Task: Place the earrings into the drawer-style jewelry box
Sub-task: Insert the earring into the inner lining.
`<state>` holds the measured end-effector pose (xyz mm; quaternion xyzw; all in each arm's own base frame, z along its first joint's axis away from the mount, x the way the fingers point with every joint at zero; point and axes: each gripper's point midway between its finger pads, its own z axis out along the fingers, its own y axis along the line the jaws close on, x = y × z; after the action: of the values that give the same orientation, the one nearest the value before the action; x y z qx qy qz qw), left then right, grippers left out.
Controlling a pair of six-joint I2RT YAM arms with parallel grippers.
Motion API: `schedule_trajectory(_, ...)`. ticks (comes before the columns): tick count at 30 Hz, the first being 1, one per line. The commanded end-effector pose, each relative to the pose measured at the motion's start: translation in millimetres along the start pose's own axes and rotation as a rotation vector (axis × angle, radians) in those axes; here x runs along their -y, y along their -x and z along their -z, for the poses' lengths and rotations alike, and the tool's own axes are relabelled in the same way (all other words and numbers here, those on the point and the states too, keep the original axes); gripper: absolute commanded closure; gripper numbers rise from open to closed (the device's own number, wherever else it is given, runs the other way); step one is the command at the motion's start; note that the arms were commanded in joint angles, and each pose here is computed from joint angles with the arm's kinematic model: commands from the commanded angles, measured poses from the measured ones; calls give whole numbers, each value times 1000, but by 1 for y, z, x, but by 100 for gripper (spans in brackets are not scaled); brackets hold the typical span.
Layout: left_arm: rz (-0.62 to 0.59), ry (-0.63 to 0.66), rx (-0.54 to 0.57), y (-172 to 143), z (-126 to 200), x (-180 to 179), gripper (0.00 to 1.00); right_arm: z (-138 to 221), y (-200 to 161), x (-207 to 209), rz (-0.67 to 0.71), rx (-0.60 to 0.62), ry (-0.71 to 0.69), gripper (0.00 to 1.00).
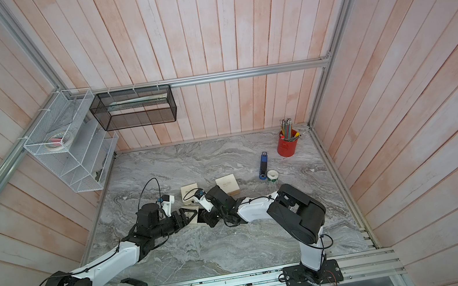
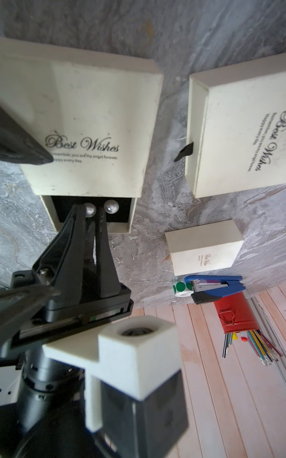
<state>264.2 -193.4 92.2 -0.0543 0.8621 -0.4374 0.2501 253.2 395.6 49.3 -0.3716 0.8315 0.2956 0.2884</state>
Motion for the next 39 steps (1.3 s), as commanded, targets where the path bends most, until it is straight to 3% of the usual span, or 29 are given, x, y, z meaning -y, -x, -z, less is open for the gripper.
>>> schedule_trajectory(1, -40, -32, 26, 13, 1, 13, 23, 0, -10, 0, -1, -37, -10, 100)
schedule_trajectory(14, -49, -28, 35, 15, 3, 15, 23, 19, 27, -10, 21, 71, 5, 100)
schedule_trajectory(39, -38, -20, 43, 19, 0, 8, 23, -2, 6, -7, -1, -9, 24, 100)
